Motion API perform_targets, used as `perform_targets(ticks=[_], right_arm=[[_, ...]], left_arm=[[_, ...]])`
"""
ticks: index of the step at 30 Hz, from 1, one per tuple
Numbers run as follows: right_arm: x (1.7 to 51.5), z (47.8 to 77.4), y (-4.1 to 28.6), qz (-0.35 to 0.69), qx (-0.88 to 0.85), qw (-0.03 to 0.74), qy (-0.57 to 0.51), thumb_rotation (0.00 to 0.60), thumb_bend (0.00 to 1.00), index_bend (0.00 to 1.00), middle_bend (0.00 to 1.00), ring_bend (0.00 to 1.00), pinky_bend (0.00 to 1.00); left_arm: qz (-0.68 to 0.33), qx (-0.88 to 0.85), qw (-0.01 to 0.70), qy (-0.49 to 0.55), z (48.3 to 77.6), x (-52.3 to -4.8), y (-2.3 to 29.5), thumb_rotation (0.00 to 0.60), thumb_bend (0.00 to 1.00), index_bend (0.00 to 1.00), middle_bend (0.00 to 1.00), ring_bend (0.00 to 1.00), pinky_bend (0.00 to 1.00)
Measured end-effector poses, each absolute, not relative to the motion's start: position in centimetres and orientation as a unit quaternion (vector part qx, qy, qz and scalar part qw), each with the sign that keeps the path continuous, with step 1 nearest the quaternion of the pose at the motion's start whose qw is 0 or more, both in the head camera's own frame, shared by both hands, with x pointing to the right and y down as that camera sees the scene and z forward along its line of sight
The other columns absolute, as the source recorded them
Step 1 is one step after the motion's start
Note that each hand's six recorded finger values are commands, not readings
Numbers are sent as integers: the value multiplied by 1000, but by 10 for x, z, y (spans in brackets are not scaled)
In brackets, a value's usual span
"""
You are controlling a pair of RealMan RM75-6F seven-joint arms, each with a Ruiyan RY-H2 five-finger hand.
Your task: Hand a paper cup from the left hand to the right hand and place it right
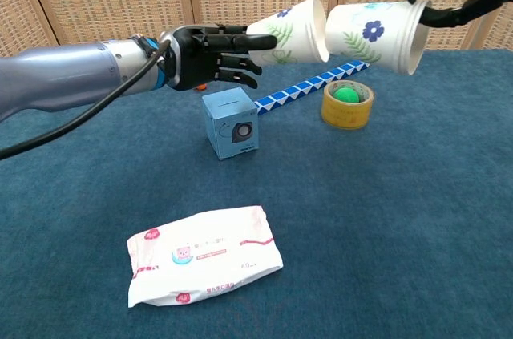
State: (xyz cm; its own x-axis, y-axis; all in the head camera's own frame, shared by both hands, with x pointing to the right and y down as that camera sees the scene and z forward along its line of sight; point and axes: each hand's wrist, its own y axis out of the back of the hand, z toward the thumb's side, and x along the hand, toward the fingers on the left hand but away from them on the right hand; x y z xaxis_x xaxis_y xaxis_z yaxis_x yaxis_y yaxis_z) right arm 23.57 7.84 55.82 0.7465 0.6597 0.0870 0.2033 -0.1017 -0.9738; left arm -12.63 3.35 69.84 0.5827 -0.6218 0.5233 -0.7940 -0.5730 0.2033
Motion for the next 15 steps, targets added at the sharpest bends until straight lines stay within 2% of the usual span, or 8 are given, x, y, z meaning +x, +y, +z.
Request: perform_targets(ticks=[6, 9, 15], right_arm=[[270, 558, 94, 226, -707, 606, -286, 600, 558, 721, 191, 27, 236], [280, 564, 99, 243, -704, 607, -277, 600, 559, 721, 193, 28, 236], [303, 593, 113, 297, -698, 609, -232, 600, 560, 721, 197, 32, 236]], left_arm=[[212, 851, 176, -446, 690, -180, 11, 600, 79, 545, 527, 535, 510], [227, 848, 134, -460, 681, -215, -1, 600, 79, 545, 527, 535, 510], [321, 838, -38, -440, 664, -292, -19, 600, 78, 545, 527, 535, 510]])
